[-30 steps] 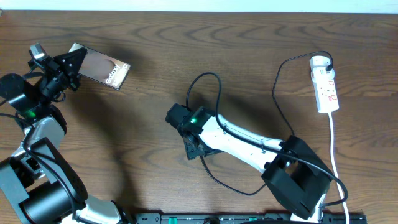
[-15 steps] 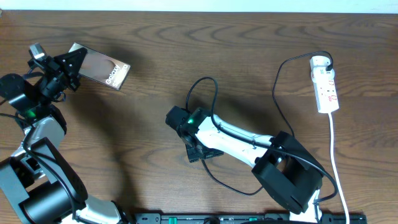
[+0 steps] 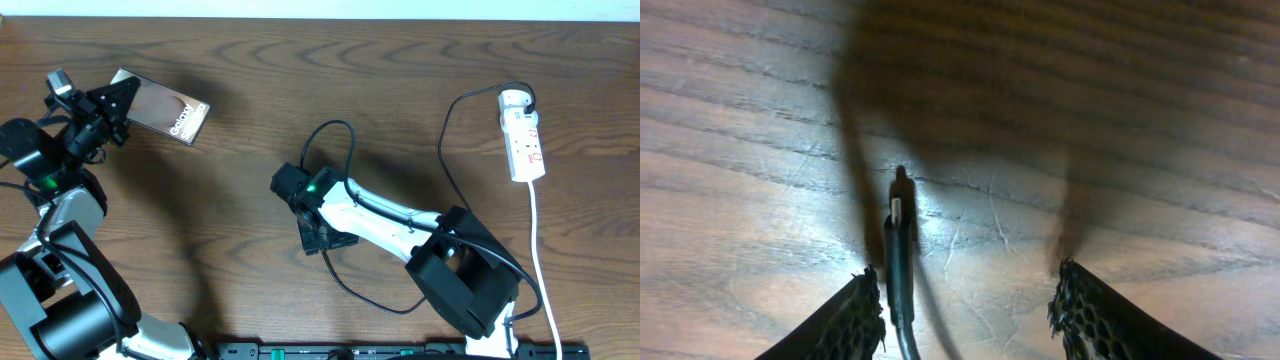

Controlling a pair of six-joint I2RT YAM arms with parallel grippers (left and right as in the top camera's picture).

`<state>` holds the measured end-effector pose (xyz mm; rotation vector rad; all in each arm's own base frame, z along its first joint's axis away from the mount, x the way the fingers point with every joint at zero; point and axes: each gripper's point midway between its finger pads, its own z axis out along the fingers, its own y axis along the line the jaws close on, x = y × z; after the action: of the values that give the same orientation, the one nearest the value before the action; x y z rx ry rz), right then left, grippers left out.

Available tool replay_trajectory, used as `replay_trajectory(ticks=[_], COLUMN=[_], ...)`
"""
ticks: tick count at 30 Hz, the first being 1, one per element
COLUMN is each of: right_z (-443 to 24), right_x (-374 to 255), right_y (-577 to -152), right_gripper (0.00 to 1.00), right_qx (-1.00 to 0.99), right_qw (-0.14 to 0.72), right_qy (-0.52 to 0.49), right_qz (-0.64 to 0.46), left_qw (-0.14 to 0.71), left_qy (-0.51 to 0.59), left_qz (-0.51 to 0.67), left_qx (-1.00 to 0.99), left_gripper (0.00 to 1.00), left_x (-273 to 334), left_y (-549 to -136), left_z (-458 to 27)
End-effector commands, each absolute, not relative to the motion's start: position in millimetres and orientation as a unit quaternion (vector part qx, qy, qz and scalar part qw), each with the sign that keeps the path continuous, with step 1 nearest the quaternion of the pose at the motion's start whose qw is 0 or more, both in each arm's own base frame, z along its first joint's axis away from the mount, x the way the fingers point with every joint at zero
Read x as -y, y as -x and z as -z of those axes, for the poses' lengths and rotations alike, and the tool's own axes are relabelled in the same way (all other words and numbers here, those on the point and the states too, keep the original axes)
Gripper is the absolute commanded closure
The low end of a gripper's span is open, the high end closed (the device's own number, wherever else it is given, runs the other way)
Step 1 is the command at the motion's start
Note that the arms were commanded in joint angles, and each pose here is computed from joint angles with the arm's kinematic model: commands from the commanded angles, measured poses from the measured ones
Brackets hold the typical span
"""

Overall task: Plug charger to phone and switch on socket
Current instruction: 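Lower the right gripper onto the black cable's plug end and grasp, then lift the plug with the right gripper toward the phone's bottom port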

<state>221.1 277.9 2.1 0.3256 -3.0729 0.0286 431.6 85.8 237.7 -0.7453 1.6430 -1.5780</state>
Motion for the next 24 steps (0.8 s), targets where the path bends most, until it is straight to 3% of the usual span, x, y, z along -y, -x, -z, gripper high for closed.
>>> replay_trajectory(ticks=[1, 10, 12, 16, 22, 24], right_z=[2.6, 2.5, 2.4, 2.5, 1.7, 1.7], right_x=[-281.4, -280.2, -280.2, -279.7, -280.2, -281.0], right_y=[-222.4, -221.2, -221.3, -220.9, -221.3, -220.4], right_gripper=[0.46, 0.58, 0.65, 0.71, 0.97, 0.99], right_qx=[0.993, 0.992, 0.992, 0.992, 0.993, 0.993], right_qw=[0.036, 0.04, 0.04, 0.041, 0.04, 0.043], right_qy=[-0.115, -0.116, -0.116, -0.116, -0.112, -0.112], right_qz=[-0.008, -0.013, -0.013, -0.013, -0.013, -0.01], left_qw=[0.375, 0.375, 0.375, 0.375, 0.375, 0.375], left_qy=[0.266, 0.267, 0.266, 0.266, 0.266, 0.266], left_qz=[0.612, 0.612, 0.612, 0.612, 0.612, 0.612], left_qx=[-0.644, -0.644, -0.644, -0.644, -0.644, -0.644], left_gripper=[0.93, 0.93, 0.93, 0.93, 0.93, 0.92], left_x=[-82.3, -82.4, -82.3, -82.3, -82.3, -82.3], left_y=[-429.1, -429.2, -429.1, -429.1, -429.1, -429.1], left_z=[-248.6, -248.5, -248.6, -248.6, -248.6, -248.6])
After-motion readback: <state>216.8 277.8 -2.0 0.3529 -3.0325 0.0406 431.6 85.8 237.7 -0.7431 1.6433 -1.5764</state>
